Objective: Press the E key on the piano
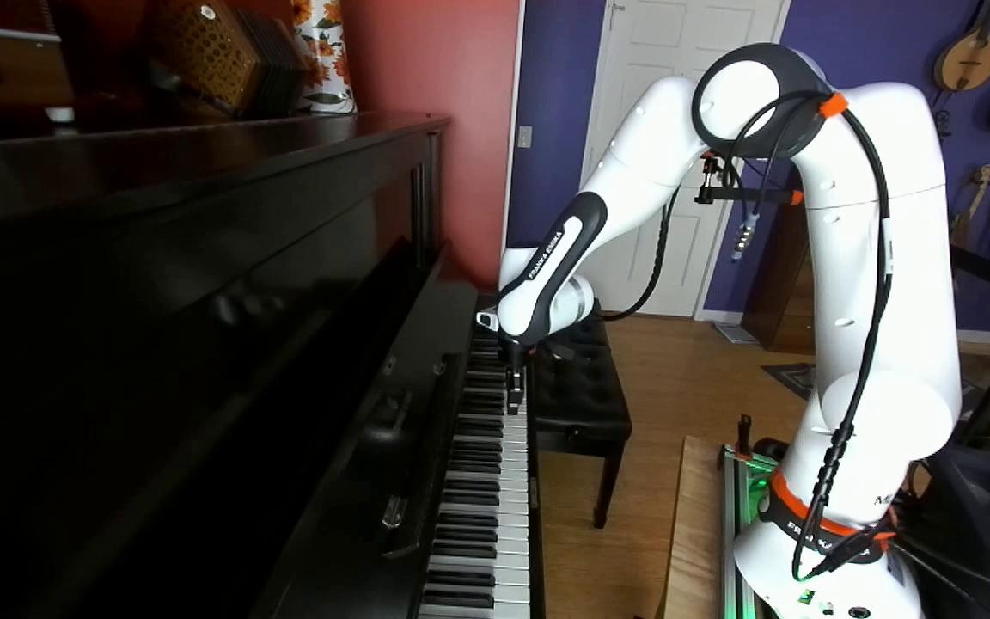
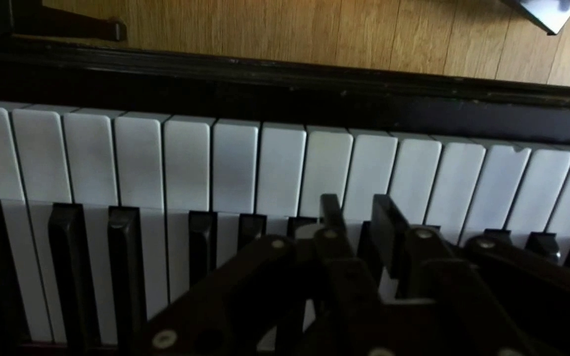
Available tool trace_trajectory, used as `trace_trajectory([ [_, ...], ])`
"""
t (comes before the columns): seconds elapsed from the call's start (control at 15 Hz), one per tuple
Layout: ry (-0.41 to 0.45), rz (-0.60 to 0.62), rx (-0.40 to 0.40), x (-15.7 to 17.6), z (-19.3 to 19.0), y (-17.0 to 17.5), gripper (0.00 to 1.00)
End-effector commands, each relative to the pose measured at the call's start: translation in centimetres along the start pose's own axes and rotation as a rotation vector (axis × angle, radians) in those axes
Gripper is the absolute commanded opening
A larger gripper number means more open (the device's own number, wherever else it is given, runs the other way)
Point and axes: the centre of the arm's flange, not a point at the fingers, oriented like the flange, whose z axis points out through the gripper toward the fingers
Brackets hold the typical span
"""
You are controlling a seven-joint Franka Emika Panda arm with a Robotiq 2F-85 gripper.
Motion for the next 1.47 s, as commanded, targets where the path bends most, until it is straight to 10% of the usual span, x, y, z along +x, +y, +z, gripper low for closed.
trace_trajectory([
  [0.0, -0.016, 0.017, 0.027, -0.5, -1.8, -0.6, 0.55],
  [0.4, -0.042, 0.025, 0.036, -0.5, -4.3, -1.1, 0.99],
  [1.4, -0.054, 0.063, -0.061, 0.2, -11.6, -3.4, 1.0],
])
